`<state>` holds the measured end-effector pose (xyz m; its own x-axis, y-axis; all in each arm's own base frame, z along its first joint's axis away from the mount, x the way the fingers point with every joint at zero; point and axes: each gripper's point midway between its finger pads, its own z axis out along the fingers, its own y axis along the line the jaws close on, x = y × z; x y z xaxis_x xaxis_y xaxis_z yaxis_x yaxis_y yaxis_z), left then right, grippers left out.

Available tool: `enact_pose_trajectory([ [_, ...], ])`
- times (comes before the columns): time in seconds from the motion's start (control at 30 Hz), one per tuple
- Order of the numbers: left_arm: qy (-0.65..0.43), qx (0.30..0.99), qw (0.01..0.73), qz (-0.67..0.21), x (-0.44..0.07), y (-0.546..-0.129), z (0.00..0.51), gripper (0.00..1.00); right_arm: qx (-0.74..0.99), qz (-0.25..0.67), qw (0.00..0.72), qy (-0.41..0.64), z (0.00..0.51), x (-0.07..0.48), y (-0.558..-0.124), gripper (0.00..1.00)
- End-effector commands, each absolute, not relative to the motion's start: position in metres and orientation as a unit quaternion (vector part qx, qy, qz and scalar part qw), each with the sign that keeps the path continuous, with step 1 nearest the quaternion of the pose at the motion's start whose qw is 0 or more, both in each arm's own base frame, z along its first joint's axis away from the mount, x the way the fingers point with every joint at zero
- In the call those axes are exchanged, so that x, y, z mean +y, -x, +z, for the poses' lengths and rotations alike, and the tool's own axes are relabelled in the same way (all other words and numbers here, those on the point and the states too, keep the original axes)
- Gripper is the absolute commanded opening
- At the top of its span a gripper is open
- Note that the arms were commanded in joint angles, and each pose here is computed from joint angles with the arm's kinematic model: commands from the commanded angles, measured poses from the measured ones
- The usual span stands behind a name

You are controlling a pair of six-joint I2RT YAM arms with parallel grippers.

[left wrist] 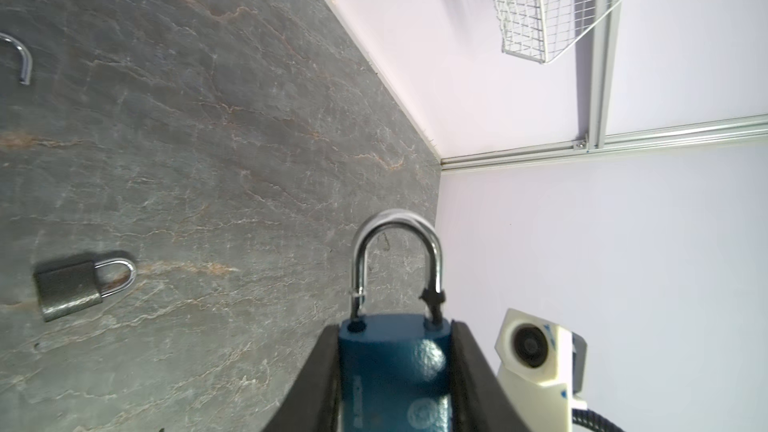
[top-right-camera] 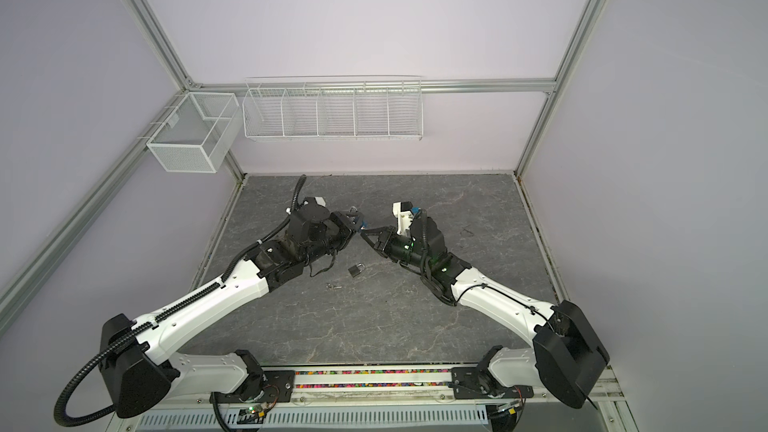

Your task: Unlock with the key

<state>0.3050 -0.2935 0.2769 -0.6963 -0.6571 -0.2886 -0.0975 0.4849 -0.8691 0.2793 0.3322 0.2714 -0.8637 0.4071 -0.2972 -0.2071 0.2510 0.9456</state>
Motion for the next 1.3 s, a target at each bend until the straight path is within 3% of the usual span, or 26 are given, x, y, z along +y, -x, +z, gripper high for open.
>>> enact_pose_trajectory([
  [0.0,0.189,0.83,0.243,-0.465,-0.317,-0.28,0.25,0.0,0.636,0.716,0.289,-0.003,0.358,0.338,-0.26,0.07],
  [0.5,0.182,0.825,0.315,-0.432,-0.297,-0.297,0.286,0.0,0.754,0.554,0.347,0.053,0.319,0.33,-0.26,0.07],
  [0.67,0.185,0.823,0.335,-0.42,-0.292,-0.303,0.296,0.0,0.791,0.474,0.379,0.08,0.305,0.32,-0.257,0.15],
  [0.77,0.185,0.828,0.345,-0.402,-0.287,-0.305,0.299,0.0,0.805,0.437,0.392,0.088,0.301,0.312,-0.256,0.26],
  [0.9,0.186,0.831,0.365,-0.375,-0.274,-0.307,0.303,0.0,0.822,0.381,0.414,0.085,0.303,0.287,-0.256,0.52],
  [1.07,0.136,0.833,0.402,-0.356,-0.268,-0.308,0.309,0.0,0.835,0.318,0.438,0.096,0.307,0.254,-0.249,0.76],
  [1.27,0.028,0.828,0.453,-0.331,-0.265,-0.299,0.315,0.0,0.86,0.255,0.428,0.109,0.31,0.222,-0.244,0.92],
])
